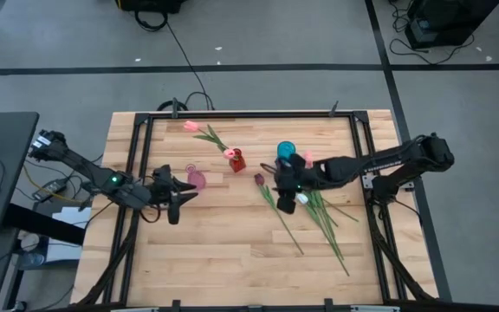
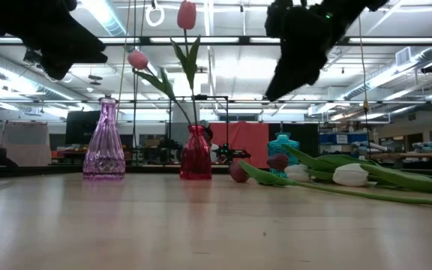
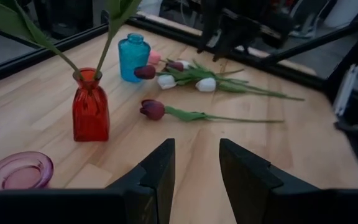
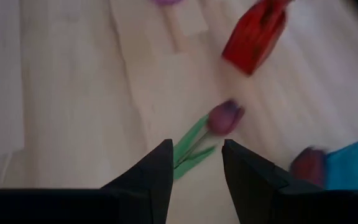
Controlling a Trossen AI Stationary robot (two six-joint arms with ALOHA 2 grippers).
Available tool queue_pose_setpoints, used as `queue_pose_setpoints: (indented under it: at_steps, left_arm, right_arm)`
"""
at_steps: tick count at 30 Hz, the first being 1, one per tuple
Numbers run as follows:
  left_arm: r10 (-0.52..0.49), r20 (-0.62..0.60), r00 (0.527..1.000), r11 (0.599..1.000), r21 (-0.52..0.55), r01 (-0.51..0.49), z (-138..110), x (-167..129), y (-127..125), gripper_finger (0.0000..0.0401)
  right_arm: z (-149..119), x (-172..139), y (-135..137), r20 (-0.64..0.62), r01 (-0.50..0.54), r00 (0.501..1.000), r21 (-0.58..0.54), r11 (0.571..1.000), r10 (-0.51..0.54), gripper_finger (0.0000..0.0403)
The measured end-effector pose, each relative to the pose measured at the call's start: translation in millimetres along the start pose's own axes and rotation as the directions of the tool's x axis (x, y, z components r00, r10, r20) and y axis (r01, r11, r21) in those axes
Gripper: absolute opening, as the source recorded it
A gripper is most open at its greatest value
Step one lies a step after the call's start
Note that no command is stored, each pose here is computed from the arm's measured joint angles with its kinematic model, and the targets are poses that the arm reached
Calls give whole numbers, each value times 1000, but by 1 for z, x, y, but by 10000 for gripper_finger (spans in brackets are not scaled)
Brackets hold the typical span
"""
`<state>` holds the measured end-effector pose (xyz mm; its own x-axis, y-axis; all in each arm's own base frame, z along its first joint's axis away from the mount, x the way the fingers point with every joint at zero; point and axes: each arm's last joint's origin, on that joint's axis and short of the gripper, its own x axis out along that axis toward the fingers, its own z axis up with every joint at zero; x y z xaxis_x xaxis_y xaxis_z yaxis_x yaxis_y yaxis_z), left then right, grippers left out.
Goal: Sort flowers into vase by color
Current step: Put the left red tulip into the blue vase
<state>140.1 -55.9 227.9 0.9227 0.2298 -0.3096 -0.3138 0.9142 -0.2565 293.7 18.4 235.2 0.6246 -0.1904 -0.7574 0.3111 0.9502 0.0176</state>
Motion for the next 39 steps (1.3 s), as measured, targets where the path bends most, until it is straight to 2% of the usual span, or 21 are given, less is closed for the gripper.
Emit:
queue_pose_setpoints:
  at_steps: [6,11,21,31,39]
  left_arm:
    - [1,2,1000,999,43,-1,-8,20,-15,131]
    - [-10,8,1000,996,89,9,-15,36,-27,131]
    - [-9,8,1000,988,155,7,-26,51,-35,131]
    - [-8,7,1000,993,116,7,-26,51,-35,131]
    - [-14,1,1000,995,102,14,-26,51,-35,131]
  right_arm:
    - [-19,0,11,-113,-28,993,133,991,44,149]
    - [-28,2,25,-194,-43,978,170,985,76,148]
    - [-42,51,34,-327,117,943,165,979,-57,148]
    - [-48,80,52,-380,133,922,115,984,-80,148]
    - [-46,83,55,-394,108,918,149,983,-41,148]
